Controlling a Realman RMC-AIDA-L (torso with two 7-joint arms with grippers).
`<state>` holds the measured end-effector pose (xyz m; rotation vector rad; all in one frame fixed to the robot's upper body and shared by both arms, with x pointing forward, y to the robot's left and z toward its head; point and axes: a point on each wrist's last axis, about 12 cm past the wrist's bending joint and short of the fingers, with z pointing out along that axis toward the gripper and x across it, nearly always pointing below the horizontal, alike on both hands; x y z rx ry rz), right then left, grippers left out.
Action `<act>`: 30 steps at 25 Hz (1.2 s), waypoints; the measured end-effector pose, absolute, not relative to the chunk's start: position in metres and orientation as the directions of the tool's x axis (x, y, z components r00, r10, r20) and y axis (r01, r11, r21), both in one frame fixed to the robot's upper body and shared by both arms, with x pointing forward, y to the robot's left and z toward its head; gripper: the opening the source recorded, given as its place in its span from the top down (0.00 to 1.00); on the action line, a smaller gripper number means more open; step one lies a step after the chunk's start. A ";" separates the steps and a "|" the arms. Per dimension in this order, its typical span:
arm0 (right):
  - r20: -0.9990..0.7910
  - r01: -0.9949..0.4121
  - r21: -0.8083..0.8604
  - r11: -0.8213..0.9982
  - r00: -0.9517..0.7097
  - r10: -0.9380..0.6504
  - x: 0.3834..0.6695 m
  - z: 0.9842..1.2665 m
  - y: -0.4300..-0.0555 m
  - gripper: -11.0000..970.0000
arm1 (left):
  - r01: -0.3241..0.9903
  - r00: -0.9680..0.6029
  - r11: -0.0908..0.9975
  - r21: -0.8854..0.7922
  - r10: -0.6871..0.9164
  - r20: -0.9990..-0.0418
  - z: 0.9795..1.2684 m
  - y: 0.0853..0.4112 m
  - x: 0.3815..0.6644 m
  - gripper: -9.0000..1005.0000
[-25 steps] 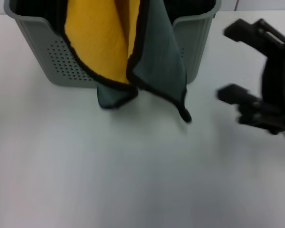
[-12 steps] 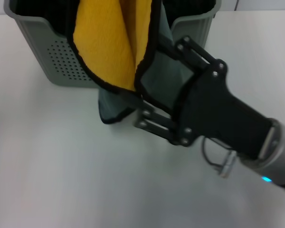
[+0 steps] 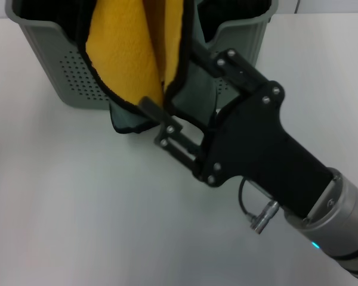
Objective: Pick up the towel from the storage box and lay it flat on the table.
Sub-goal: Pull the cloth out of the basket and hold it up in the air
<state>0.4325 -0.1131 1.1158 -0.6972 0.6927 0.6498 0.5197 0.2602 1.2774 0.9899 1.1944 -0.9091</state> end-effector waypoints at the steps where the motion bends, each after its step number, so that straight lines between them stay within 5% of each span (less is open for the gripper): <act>1: -0.747 -0.719 -0.338 0.607 0.598 0.292 0.433 1.116 -0.114 0.30 | 0.941 0.146 0.316 0.124 -0.044 -0.988 1.277 0.260 0.520 0.97; 7: -0.753 -0.696 -0.308 0.649 0.595 0.281 0.438 1.117 -0.118 0.46 | 0.941 0.145 0.314 0.124 -0.045 -0.988 1.277 0.260 0.519 0.97; 24: -0.762 -0.718 -0.277 0.639 0.569 0.309 0.438 1.113 -0.124 0.62 | 0.944 0.150 0.306 0.126 -0.055 -0.987 1.278 0.260 0.518 0.96; 30: -0.775 -0.720 -0.240 0.651 0.546 0.318 0.447 1.112 -0.133 0.87 | 0.943 0.157 0.305 0.136 -0.048 -0.986 1.275 0.261 0.516 0.95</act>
